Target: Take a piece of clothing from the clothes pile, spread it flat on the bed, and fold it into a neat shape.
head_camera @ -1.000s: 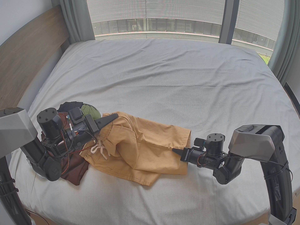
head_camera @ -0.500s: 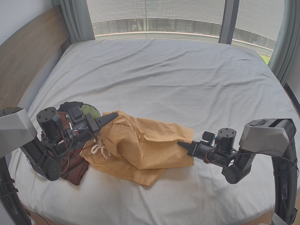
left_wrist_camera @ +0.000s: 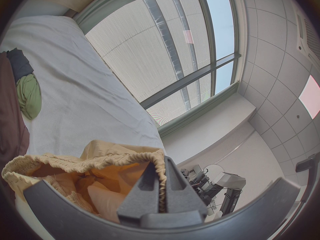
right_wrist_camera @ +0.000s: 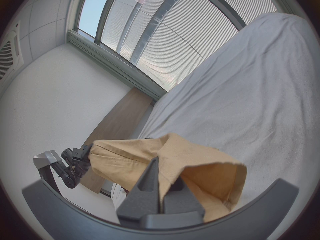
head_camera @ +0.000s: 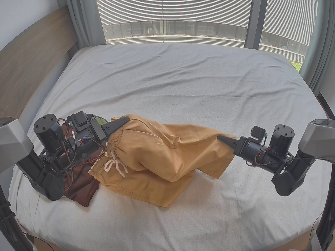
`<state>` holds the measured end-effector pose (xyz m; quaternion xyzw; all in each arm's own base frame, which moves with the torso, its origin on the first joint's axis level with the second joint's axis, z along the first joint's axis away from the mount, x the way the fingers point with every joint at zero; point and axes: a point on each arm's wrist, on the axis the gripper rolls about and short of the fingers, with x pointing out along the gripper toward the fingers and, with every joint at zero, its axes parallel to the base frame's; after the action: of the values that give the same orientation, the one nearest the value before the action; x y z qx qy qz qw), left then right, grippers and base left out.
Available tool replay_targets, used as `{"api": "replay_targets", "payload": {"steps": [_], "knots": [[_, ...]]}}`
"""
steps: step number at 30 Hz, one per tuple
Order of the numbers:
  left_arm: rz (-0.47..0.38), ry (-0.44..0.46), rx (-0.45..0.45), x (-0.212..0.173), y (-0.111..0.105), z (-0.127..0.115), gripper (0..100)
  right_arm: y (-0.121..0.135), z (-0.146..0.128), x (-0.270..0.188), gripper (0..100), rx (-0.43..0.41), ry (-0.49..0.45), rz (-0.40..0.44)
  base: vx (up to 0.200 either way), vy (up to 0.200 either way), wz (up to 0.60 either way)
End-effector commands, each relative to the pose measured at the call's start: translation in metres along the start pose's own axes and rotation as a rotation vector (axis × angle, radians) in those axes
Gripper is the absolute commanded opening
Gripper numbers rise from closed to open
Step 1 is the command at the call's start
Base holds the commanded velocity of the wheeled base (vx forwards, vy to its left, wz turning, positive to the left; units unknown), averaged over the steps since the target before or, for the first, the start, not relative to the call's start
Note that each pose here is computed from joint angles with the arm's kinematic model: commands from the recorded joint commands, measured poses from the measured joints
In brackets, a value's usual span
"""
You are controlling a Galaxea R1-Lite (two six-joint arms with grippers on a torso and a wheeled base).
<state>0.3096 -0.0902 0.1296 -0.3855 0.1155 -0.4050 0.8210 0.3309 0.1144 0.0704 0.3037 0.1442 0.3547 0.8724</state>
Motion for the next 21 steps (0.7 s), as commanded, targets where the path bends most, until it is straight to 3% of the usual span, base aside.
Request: {"api": "replay_targets", "payload": {"steps": [1, 12, 21], "knots": [[-0.004, -0.007, 0.004, -0.001, -0.002, 0.002, 0, 0.013, 0.025, -0.014, 0, -0.029, -0.057, 0.030, 0.000, 0.000, 0.00], [0.008, -0.031, 0.006, 0.000, -0.002, 0.004, 0, 0.019, 0.046, -0.030, 0, -0.032, -0.102, 0.046, 0.000, 0.000, 0.00], [0.007, -0.035, -0.043, 0.000, -0.003, 0.004, 0, 0.031, 0.069, -0.044, 0, -0.068, -0.170, 0.066, 0.000, 0.000, 0.00]]}}
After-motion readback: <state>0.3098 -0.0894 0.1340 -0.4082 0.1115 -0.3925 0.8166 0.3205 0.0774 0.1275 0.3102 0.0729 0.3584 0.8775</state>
